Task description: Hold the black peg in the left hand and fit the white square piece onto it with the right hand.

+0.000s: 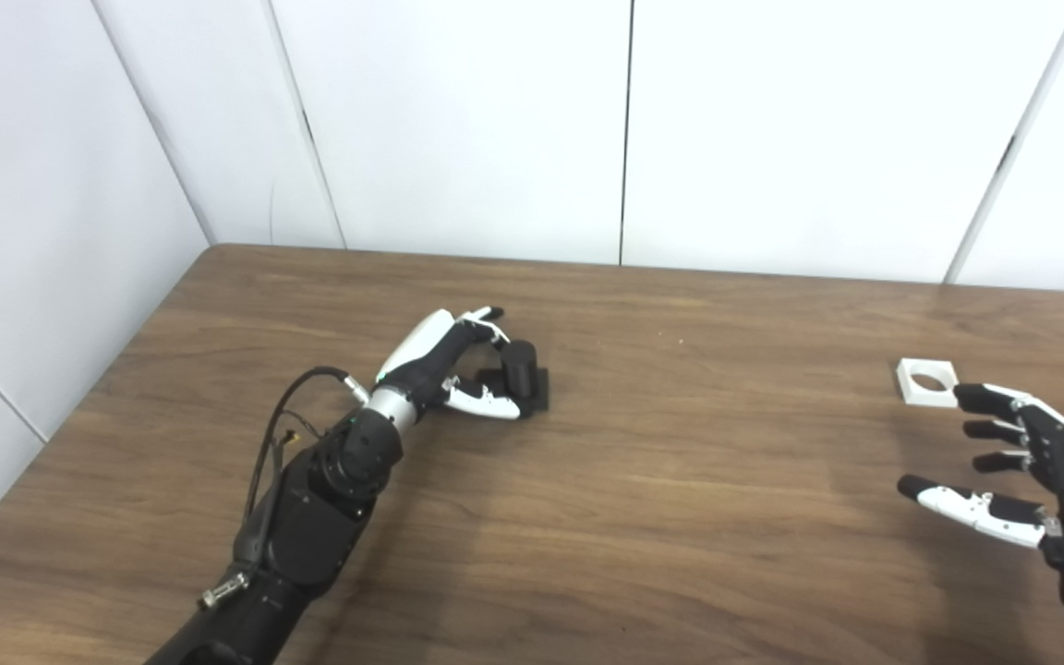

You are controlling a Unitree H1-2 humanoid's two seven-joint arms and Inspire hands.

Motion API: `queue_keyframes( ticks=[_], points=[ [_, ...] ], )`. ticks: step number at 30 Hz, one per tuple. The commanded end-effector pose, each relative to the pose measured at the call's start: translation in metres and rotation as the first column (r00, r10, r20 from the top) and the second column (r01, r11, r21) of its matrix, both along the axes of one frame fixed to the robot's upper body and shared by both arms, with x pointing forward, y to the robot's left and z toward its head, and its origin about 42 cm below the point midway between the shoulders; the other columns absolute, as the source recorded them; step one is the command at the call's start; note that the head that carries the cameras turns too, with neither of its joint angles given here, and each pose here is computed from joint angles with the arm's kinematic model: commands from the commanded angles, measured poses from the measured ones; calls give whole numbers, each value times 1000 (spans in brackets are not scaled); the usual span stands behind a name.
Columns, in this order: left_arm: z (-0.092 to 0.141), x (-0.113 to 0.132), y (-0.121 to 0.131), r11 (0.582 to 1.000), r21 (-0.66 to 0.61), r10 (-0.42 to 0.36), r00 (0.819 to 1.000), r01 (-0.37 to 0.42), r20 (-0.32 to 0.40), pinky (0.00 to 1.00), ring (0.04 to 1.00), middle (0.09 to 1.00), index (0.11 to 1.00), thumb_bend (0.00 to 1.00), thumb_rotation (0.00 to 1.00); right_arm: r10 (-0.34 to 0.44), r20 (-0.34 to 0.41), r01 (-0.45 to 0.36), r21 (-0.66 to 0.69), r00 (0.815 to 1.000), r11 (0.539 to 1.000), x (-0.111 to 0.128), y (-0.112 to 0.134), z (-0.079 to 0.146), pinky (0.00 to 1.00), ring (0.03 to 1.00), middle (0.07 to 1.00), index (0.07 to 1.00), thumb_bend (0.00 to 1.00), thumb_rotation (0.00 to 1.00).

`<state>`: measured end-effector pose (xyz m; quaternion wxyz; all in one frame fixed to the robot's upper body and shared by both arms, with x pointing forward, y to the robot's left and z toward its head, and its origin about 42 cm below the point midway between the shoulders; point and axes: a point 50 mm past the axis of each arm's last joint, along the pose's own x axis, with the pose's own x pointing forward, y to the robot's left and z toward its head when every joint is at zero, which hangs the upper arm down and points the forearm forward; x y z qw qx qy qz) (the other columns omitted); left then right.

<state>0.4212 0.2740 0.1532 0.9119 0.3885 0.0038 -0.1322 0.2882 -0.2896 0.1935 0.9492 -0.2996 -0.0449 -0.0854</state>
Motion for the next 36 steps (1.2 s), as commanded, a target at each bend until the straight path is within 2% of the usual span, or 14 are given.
queue_keyframes(
  ticks=[1, 5, 12, 17, 23, 33, 36],
  points=[
    [23, 5, 1, 998, 6, -70, 995, 69, 64, 1000, 1000, 978, 487, 522, 77, 10, 71, -9, -17, 997, 1000, 4, 1, 19, 584, 720, 765, 737, 681, 0],
    [24, -2, -12, 991, -6, -135, 989, 136, 59, 1000, 1000, 987, 487, 522, 75, 7, 69, -6, -23, 998, 1000, 3, 2, 20, 570, 712, 760, 730, 684, 0],
    [15, -18, -46, 968, -17, -247, 967, 249, 53, 1000, 1000, 1000, 488, 521, 74, 9, 84, -7, -25, 996, 1000, 3, 1, 20, 577, 724, 764, 730, 680, 0],
    [2, -34, -80, 943, -36, -328, 943, 331, 58, 1000, 1000, 993, 488, 521, 77, -7, 78, 9, -18, 997, 1000, 3, 2, 24, 572, 713, 758, 731, 690, 0],
    [-13, -52, -112, 916, -58, -395, 917, 397, 56, 1000, 1000, 999, 489, 520, 80, -7, 78, 8, -22, 997, 1000, 2, 1, 26, 556, 706, 755, 731, 689, 0],
    [-32, -76, -148, 870, -52, -489, 871, 491, 46, 1000, 1000, 1000, 490, 518, 84, -3, 87, 5, -28, 996, 1000, 2, 1, 26, 570, 715, 759, 736, 684, 0],
    [-37, -81, -155, 863, -59, -500, 865, 502, 48, 1000, 1000, 1000, 489, 518, 83, -5, 82, 8, -29, 997, 1000, 2, 1, 27, 579, 716, 760, 738, 683, 0]
  ],
)
